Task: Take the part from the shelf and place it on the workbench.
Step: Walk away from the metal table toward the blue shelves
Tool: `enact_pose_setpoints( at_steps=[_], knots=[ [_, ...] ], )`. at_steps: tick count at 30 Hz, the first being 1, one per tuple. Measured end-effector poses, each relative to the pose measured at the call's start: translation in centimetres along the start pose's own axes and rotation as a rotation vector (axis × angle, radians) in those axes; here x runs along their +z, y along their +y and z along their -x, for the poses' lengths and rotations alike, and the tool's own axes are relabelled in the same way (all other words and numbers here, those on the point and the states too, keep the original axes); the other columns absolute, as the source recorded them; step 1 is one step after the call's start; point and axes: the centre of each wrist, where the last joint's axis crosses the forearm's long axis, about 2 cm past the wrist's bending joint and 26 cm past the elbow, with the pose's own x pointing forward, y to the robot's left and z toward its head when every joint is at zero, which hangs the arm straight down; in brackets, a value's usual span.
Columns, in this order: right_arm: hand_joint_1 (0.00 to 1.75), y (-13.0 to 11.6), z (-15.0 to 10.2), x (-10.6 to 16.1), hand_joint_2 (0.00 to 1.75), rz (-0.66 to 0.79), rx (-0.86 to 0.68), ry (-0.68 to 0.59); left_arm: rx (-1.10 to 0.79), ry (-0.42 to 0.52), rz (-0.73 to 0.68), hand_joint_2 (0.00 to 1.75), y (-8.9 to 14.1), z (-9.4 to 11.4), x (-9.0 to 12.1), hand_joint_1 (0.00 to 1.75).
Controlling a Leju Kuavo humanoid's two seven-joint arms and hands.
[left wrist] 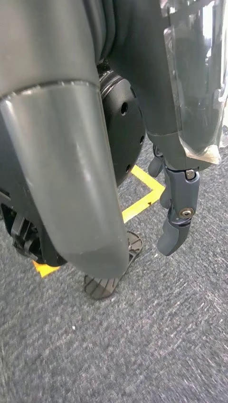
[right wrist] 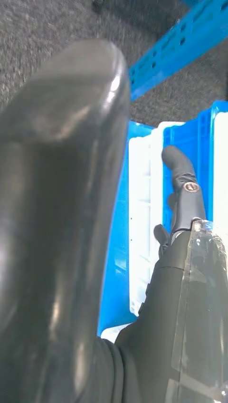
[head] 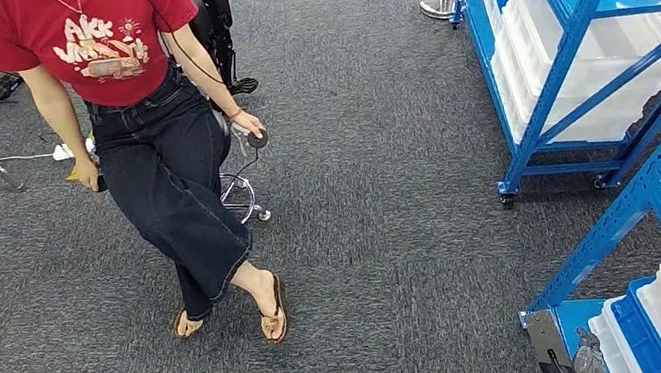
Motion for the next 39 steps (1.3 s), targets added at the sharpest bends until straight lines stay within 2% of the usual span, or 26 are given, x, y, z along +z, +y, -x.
enact_pose_setpoints(
  at_steps=[6,8,11,13,22,39],
  knots=[
    [0.0,0.1,0.1,0.1,0.0,-0.031,0.018,0.02,-0.011,0.0,0.008,0.0,0.0,0.0,0.0,0.0],
    [0.0,0.7,0.6,0.7,0.0,-0.11,0.088,0.127,-0.048,-0.005,0.029,0.0,0.0,0.1,0.0,0.0],
    [0.0,2.4,1.4,2.2,0.0,-0.184,0.205,0.395,-0.088,-0.02,0.05,0.0,0.1,0.0,-0.1,0.0],
    [0.0,3.4,1.8,3.2,0.0,-0.223,0.248,0.483,-0.096,-0.024,0.045,0.0,0.3,-0.1,-0.3,0.0],
    [0.0,4.5,2.2,4.2,0.0,-0.379,0.426,0.551,-0.101,-0.022,0.037,0.0,0.3,-0.2,-0.3,0.0],
    [0.0,4.7,2.6,4.5,0.0,-0.41,0.447,0.561,-0.103,-0.021,0.05,0.0,0.1,-0.2,-0.2,0.0]
  ],
)
